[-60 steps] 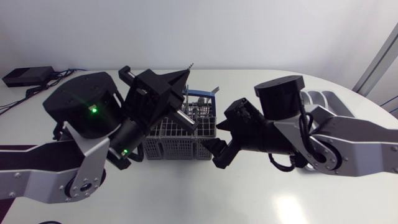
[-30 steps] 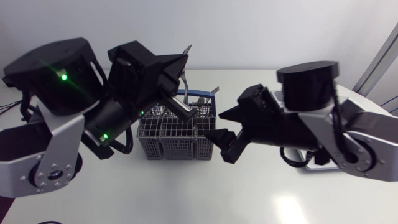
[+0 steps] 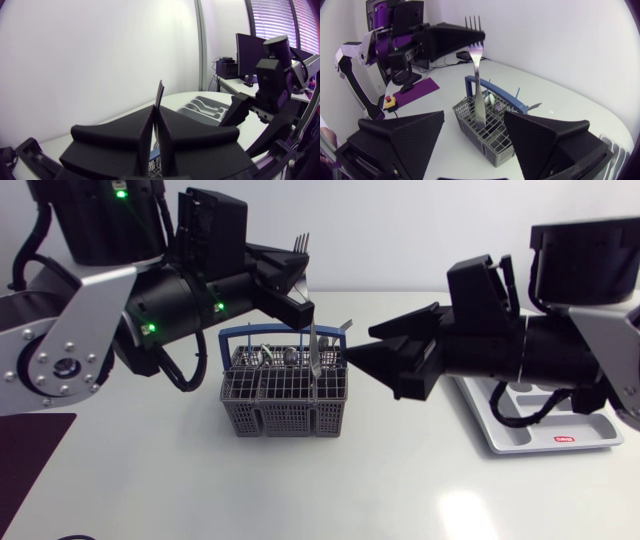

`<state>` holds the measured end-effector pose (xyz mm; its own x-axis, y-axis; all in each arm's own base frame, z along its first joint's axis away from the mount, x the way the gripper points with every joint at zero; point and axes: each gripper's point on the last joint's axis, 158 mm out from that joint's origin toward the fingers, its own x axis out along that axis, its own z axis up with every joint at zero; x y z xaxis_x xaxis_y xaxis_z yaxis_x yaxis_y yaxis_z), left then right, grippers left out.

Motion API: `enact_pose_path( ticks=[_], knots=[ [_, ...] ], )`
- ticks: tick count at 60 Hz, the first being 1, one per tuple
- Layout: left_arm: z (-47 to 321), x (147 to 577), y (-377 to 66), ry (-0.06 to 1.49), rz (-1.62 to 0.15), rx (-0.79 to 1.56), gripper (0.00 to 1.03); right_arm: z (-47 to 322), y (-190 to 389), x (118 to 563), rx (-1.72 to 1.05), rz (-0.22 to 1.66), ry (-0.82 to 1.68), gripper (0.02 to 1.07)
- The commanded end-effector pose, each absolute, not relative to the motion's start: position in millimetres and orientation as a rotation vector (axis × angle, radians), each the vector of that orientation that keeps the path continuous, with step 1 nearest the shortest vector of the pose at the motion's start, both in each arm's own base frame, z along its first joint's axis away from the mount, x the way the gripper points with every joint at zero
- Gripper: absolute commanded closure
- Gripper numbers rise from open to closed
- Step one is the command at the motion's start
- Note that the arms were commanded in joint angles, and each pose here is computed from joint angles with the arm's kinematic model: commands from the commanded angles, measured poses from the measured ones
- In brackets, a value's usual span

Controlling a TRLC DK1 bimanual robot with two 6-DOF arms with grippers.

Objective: Unload the cutlery basket into the drawer organizer.

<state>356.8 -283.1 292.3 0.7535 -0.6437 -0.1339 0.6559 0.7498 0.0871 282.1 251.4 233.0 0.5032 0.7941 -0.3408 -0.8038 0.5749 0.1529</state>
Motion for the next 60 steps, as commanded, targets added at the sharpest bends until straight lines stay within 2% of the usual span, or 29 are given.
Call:
enact_pose_path(
  ticks=[1, 13, 19, 41, 53, 60],
  knots=[
    [302.5, 366.8, -284.8, 0.12, -0.717, 0.063, 0.95, 241.6, 255.6, 291.1, 0.017, 0.963, 0.415, 0.2],
    [296.5, 372.6, -285.8, 0.184, -0.723, 0.038, 0.95, 236.8, 266.7, 314.6, 0.034, 0.946, 0.46, 0.21],
    [292.5, 376.4, -286.7, 0.218, -0.722, 0.024, 0.95, 233.1, 270.2, 326.1, 0.025, 0.921, 0.47, 0.3],
    [284.9, 381.1, -289.7, 0.251, -0.72, 0.015, 0.95, 234.9, 282.0, 346.3, 0.004, 0.912, 0.464, 0.31],
    [283.5, 382.4, -288.8, 0.254, -0.717, 0.016, 0.95, 235.7, 292.6, 347.4, -0.012, 0.923, 0.459, 0.45],
    [283.8, 382.1, -288.6, 0.254, -0.717, 0.016, 0.95, 233.7, 299.3, 346.7, -0.022, 0.93, 0.462, 0.45]
  ],
)
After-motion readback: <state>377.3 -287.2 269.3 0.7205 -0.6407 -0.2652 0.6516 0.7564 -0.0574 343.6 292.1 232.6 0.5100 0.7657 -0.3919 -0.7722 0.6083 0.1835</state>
